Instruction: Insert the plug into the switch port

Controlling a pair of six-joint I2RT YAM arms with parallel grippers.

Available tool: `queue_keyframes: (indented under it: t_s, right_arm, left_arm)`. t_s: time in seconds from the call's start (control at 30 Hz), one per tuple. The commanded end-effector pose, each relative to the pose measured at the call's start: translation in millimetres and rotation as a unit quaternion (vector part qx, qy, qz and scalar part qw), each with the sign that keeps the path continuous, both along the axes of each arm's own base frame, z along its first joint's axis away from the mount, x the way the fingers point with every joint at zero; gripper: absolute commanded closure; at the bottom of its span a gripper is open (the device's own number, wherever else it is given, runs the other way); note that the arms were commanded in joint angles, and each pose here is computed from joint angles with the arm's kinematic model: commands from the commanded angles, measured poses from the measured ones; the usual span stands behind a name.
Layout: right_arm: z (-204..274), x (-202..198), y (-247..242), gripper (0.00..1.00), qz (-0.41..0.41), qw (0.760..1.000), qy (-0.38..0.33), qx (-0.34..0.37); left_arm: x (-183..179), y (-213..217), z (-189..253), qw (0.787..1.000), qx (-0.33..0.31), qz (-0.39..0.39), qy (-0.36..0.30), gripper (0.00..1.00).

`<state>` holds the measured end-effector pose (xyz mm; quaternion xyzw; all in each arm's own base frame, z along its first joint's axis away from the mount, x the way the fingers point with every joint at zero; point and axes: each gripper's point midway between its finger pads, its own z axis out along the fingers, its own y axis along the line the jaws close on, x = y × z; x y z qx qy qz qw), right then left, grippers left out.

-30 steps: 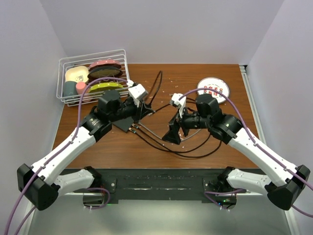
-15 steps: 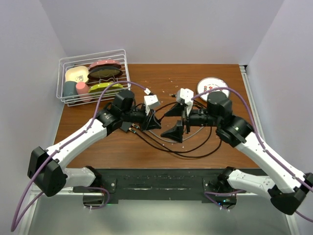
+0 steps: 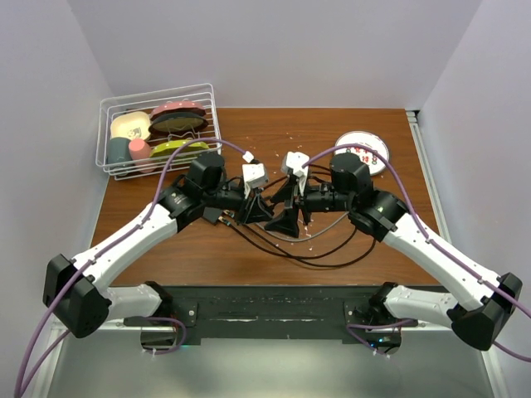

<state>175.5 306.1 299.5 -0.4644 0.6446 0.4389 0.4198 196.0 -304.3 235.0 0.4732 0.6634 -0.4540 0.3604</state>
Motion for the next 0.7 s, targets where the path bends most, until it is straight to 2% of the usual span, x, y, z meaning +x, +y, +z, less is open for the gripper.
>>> queue_keyframes:
  t_s: [0.0, 0.33, 0.57, 0.63, 0.67]
  right_arm:
    - [-11, 9, -4, 0.21, -0.028, 0.999, -0.005, -0.038]
    - [-37, 10, 1, 0.5, -0.028, 0.996, 0.018, -0.086]
    - [-46, 4, 0, 0.6, -0.021, 0.993, 0.029, -0.116]
    - [-51, 3, -3, 0.6, -0.024, 0.991, 0.036, -0.127]
    - [-52, 4, -4, 0.56, -0.03, 0.99, 0.037, -0.134]
  left_arm:
    - [-12, -1, 45, 0.996, -0.054, -0.032, -0.059, 1.0]
    - [-25, 2, 55, 0.993, -0.071, -0.059, -0.073, 1.0]
    - [-37, 9, 71, 0.988, -0.093, -0.069, -0.105, 1.0]
    - [-36, 11, 75, 0.987, -0.096, -0.059, -0.118, 1.0]
    - [-34, 12, 77, 0.986, -0.097, -0.052, -0.122, 1.0]
